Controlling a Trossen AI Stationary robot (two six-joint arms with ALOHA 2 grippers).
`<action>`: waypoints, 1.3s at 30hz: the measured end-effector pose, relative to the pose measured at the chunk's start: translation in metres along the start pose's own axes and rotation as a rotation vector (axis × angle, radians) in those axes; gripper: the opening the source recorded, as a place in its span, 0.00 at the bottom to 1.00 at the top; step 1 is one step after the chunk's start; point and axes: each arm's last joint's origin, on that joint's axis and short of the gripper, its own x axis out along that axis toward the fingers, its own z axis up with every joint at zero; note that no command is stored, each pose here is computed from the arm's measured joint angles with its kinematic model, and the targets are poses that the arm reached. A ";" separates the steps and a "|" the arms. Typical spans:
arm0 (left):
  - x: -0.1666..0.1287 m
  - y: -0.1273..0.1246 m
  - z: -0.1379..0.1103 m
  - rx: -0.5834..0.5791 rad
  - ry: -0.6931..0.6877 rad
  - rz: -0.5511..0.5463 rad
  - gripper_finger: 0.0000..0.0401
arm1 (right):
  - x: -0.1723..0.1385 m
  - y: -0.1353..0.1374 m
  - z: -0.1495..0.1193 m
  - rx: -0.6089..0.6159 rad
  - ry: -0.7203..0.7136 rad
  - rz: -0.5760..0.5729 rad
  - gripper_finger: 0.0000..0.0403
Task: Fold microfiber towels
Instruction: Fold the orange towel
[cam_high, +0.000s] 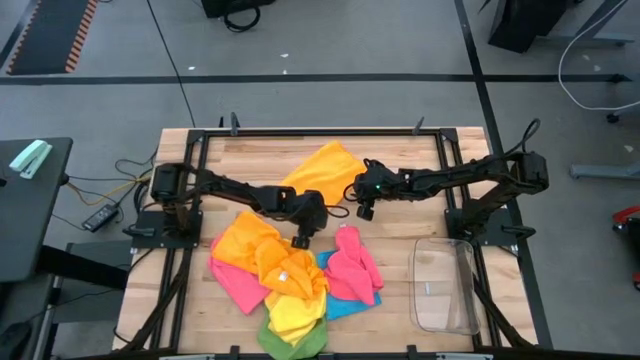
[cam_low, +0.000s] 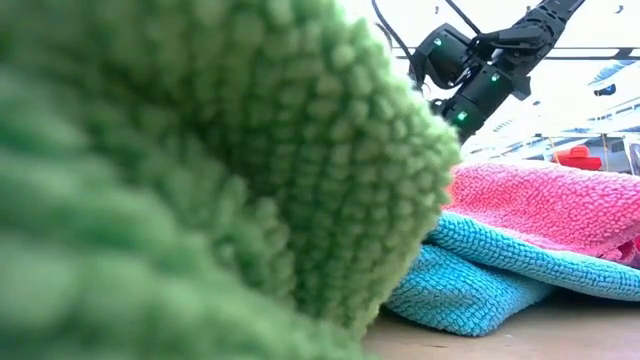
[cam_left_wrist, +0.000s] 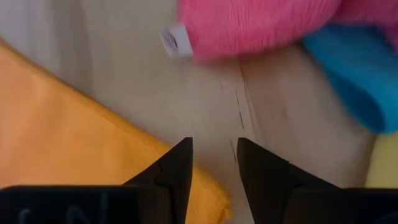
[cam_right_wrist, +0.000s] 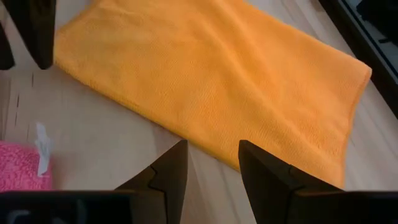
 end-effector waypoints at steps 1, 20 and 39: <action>-0.004 0.001 0.004 0.009 -0.015 0.006 0.33 | 0.000 0.000 0.000 -0.001 0.004 0.001 0.38; -0.037 0.075 -0.071 -0.174 0.445 0.154 0.28 | -0.003 0.015 0.002 -0.009 -0.027 0.038 0.38; -0.022 0.007 -0.025 -0.002 0.214 -0.044 0.23 | -0.004 0.018 0.005 -0.054 -0.061 0.159 0.38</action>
